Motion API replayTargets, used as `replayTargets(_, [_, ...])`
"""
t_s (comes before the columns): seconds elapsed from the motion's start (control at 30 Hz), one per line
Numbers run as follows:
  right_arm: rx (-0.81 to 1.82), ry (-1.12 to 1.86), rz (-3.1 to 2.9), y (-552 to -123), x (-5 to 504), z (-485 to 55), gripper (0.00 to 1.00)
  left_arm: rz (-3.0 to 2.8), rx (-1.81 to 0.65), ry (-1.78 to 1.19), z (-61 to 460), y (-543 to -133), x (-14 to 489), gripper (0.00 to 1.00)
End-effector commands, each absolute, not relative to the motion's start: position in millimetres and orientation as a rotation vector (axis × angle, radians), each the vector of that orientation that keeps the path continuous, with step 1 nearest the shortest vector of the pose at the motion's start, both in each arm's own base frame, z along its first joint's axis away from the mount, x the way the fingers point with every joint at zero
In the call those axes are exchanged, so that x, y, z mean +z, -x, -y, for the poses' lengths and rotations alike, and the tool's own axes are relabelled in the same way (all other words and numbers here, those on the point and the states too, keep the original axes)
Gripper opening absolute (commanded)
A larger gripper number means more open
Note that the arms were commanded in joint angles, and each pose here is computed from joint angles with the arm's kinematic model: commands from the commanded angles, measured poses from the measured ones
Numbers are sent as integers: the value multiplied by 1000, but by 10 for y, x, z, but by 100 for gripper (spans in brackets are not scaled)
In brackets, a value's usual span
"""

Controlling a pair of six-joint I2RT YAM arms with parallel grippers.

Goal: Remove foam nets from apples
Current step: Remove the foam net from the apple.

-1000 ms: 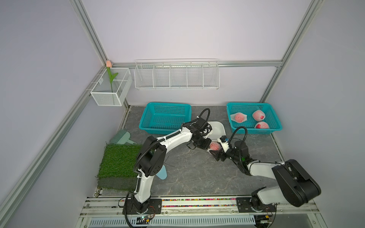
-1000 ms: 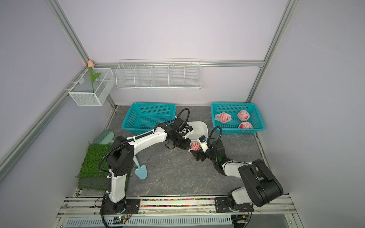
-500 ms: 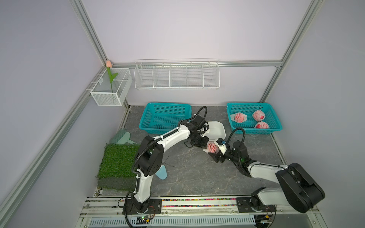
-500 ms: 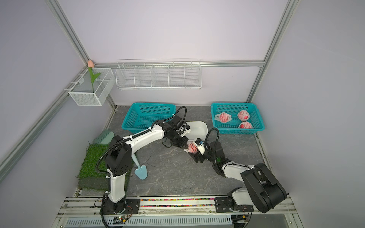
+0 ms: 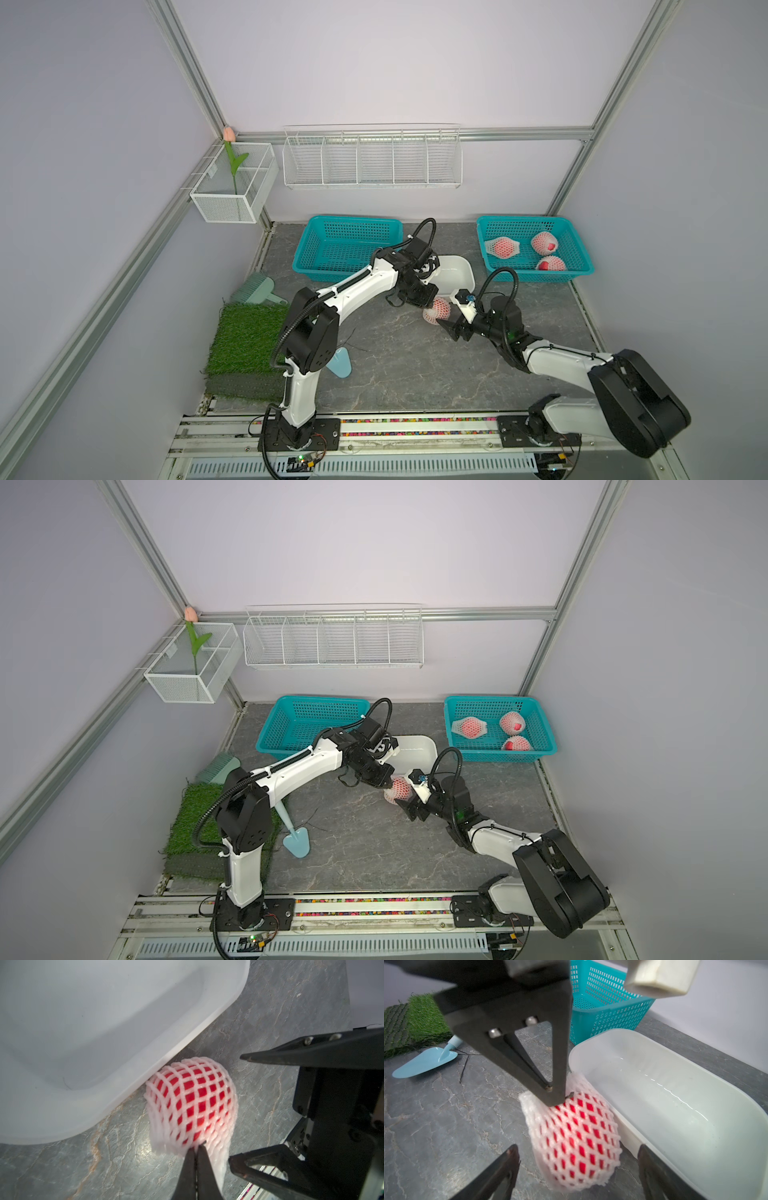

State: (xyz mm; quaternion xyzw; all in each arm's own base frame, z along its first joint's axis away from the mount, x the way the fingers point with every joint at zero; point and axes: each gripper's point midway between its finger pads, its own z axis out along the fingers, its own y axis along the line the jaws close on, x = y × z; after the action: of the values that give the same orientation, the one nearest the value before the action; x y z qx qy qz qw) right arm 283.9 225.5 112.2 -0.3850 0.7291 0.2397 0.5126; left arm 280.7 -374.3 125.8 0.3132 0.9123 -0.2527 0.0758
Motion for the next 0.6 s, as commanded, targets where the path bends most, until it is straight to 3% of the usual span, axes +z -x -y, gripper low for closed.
replayTargets(0.0, [606,1014,-1705,-2746,1184,-2391,89,-2728,-723,-972,3696,-2788,1370,0])
replayTargets(0.57, [528,871,-1556,-3068,1215,-2503,91,-2746,-783,-1065,3864,-2581,1313,0])
